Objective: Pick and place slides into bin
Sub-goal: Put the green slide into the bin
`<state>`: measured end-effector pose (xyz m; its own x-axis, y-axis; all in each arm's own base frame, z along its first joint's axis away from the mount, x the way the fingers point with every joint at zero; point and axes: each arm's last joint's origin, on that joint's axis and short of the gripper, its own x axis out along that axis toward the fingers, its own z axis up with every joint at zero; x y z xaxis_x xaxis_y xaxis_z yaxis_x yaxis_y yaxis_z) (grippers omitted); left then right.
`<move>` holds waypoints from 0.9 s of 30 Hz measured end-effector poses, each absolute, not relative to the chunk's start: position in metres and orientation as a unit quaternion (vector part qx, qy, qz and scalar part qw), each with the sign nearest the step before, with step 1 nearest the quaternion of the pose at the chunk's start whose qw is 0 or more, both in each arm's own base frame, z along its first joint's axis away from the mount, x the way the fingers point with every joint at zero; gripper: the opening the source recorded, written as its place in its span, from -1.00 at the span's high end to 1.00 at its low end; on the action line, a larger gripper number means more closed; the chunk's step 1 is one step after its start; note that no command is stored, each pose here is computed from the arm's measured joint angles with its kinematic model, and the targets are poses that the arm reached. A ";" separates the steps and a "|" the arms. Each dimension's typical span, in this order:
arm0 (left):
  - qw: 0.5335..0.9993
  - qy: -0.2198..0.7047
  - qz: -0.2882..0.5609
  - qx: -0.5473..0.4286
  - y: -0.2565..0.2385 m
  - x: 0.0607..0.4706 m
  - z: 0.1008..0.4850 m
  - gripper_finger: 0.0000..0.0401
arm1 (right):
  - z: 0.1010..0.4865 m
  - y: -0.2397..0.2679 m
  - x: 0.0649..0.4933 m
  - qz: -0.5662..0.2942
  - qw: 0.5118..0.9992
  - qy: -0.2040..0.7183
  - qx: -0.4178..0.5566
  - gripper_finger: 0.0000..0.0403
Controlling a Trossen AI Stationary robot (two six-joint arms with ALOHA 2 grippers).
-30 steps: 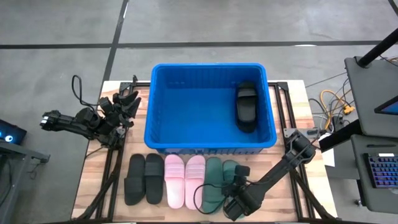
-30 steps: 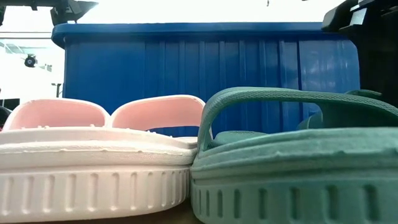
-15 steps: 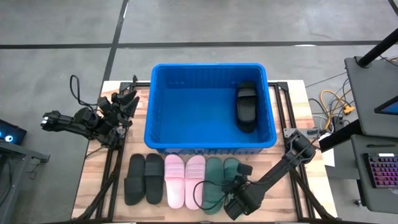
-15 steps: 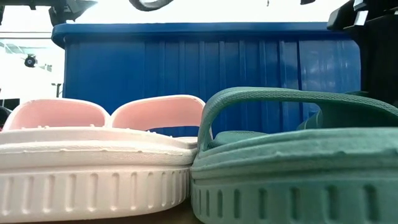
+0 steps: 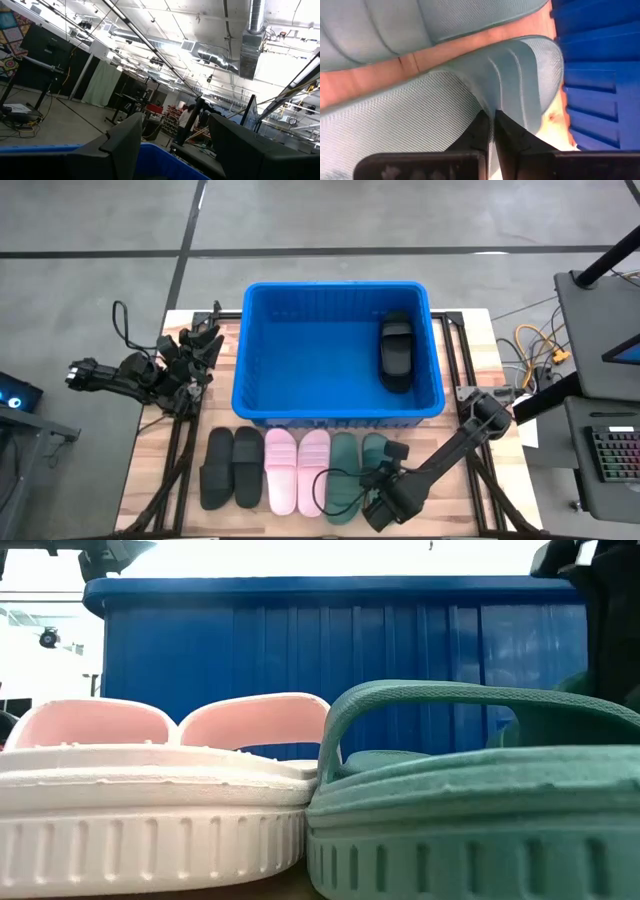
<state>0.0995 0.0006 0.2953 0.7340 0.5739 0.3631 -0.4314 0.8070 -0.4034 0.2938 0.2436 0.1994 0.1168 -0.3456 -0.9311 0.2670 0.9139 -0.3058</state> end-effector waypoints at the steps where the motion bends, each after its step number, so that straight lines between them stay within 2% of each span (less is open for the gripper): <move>1: 0.919 -0.241 0.273 -0.148 0.001 0.099 0.295 -0.08 | 0.204 0.243 0.293 -0.203 0.749 0.630 -0.028 0.95; 15: 0.920 -0.240 0.274 -0.144 0.001 0.100 0.295 -0.08 | 0.255 0.229 0.279 -0.180 0.784 0.594 0.007 0.96; 27: 0.920 -0.240 0.274 -0.146 0.001 0.100 0.295 -0.08 | 0.317 0.219 0.267 -0.112 0.846 0.517 0.061 0.96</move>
